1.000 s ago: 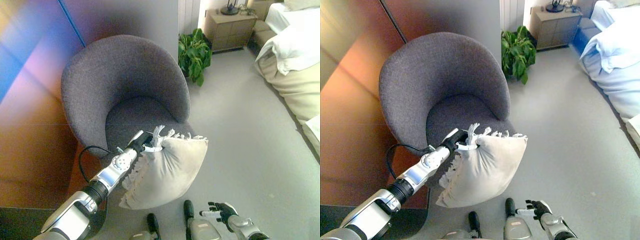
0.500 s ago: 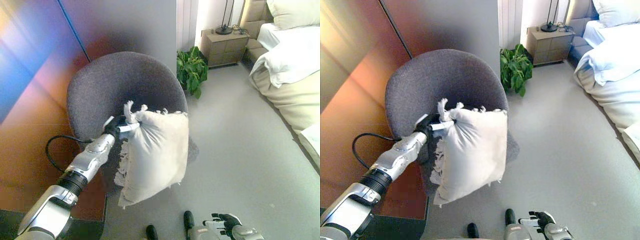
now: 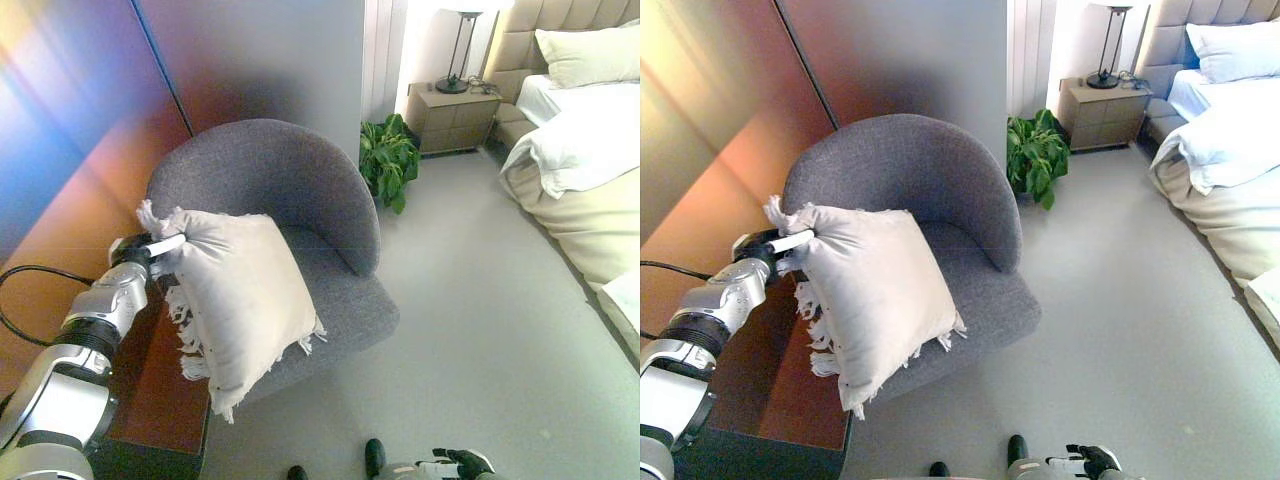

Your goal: Pick up the pillow and put it on the sofa.

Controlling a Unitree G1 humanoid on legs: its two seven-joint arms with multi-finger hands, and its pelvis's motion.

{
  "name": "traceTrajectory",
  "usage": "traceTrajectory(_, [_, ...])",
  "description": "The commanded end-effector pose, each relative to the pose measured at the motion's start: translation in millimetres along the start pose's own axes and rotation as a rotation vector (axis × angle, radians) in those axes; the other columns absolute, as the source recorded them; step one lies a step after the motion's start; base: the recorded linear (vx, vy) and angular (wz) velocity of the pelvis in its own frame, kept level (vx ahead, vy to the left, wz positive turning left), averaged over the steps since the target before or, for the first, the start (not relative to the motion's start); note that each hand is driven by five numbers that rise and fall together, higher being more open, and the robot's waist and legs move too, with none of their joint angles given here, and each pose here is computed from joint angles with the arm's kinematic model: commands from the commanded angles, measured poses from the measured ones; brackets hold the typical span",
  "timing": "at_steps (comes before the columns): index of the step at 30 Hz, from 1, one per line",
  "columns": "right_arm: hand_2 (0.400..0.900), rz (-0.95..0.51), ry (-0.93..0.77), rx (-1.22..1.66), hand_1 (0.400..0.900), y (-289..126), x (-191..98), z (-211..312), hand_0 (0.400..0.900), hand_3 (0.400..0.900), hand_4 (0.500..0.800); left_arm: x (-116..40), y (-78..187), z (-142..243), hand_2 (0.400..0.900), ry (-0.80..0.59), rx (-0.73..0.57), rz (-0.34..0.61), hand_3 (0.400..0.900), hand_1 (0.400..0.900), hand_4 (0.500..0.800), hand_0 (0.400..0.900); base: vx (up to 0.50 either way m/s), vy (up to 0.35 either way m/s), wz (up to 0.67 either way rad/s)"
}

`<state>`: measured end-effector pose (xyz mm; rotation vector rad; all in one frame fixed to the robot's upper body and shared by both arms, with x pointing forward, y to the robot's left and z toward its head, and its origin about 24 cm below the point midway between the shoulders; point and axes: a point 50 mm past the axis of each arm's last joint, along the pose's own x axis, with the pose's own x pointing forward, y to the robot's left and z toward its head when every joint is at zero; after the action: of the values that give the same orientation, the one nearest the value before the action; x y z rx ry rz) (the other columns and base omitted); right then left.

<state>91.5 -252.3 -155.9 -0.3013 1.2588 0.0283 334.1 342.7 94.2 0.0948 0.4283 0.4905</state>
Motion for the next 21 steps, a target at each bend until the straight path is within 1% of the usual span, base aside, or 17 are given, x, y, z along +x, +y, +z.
traceTrajectory(1, [0.9, -0.042, 0.103, -0.068, 0.9, -18.6, -8.0, -37.0, 0.9, 0.9, 0.8, -27.9, 39.2, 143.3, 0.9, -0.436, -0.208, 0.109, 0.9, 0.9, 0.8, 0.9, 0.0, 0.0, 0.0])
traceTrajectory(3, [0.9, -0.037, 0.102, -0.069, 0.9, -19.0, -7.9, -36.5, 0.9, 0.9, 0.8, -30.1, 37.9, 149.0, 0.9, -0.454, -0.179, 0.112, 0.9, 0.9, 0.8, 0.9, 0.0, 0.0, 0.0])
traceTrajectory(8, [0.9, -0.028, 0.099, -0.064, 0.9, -15.4, -7.3, -36.0, 0.9, 0.9, 0.8, -31.8, 34.9, 153.8, 0.9, -0.458, -0.155, 0.108, 0.9, 0.9, 0.8, 0.9, 0.008, 0.006, 0.03])
traceTrajectory(13, [0.9, -0.026, 0.098, -0.066, 0.9, -13.5, -7.0, -35.8, 0.9, 0.9, 0.8, -31.9, 37.4, 155.7, 0.9, -0.46, -0.147, 0.113, 0.9, 0.9, 0.8, 0.9, 0.003, 0.001, 0.01])
traceTrajectory(21, [0.9, -0.028, 0.102, -0.063, 0.9, -13.1, -6.9, -36.3, 0.9, 0.9, 0.8, -32.4, 33.2, 155.8, 0.9, -0.46, -0.138, 0.087, 0.9, 0.9, 0.8, 0.9, 0.0, 0.0, 0.0])
